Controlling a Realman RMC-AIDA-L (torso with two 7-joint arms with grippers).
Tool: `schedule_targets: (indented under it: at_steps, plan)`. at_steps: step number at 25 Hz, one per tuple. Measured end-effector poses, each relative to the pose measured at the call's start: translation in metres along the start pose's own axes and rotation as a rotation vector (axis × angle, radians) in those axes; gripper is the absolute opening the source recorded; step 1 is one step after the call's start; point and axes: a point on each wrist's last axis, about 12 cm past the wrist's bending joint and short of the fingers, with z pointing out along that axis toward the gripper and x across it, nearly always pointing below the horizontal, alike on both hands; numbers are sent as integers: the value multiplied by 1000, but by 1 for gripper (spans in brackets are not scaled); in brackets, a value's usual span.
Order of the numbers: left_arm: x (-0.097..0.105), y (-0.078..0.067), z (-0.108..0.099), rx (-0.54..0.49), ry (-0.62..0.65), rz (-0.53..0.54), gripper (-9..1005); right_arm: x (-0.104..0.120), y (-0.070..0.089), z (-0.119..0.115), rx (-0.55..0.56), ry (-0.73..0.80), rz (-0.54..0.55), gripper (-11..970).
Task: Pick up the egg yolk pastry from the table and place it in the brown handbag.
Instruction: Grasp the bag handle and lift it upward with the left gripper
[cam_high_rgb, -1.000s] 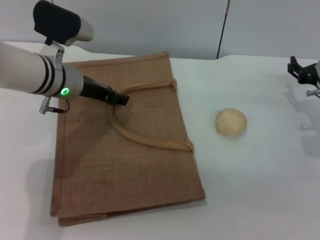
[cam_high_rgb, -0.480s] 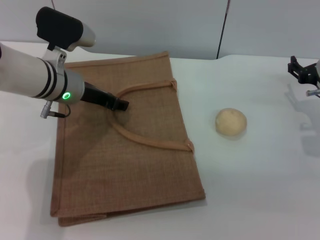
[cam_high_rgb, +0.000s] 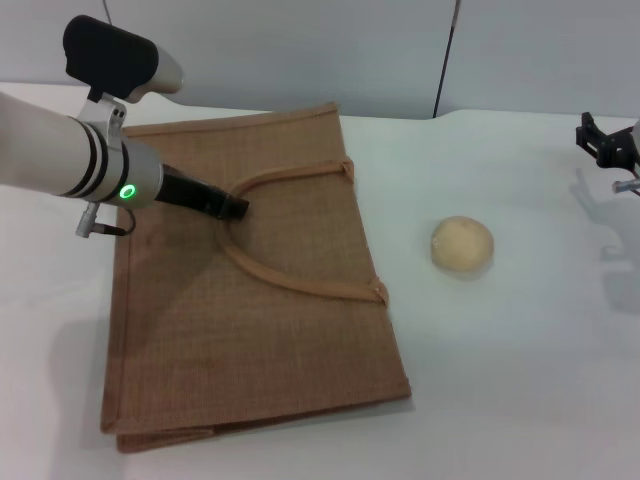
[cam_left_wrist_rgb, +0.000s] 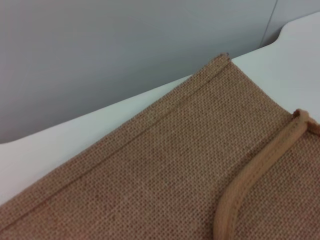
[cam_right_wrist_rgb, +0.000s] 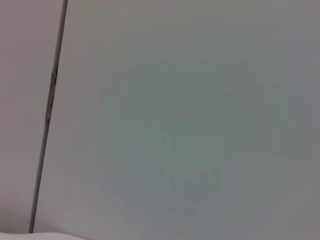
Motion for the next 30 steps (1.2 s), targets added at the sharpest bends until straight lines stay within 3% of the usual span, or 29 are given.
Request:
schedule_targets:
  at_steps: [5,10,24,30]
  plan:
    - [-3,-2,2,5,3,4,511,0,0,0,-1,-1,1,892]
    - [-5,-5,7,13,20,9,415,-1,1,0,-2,-3,1,891]
    - [-6,-9,9,21,36,20,322,-1,1,1,-2,-3,0,891]
    - [-9,-9,9,13,27,39,199,-1,0,1,-1,-2,-1,891]
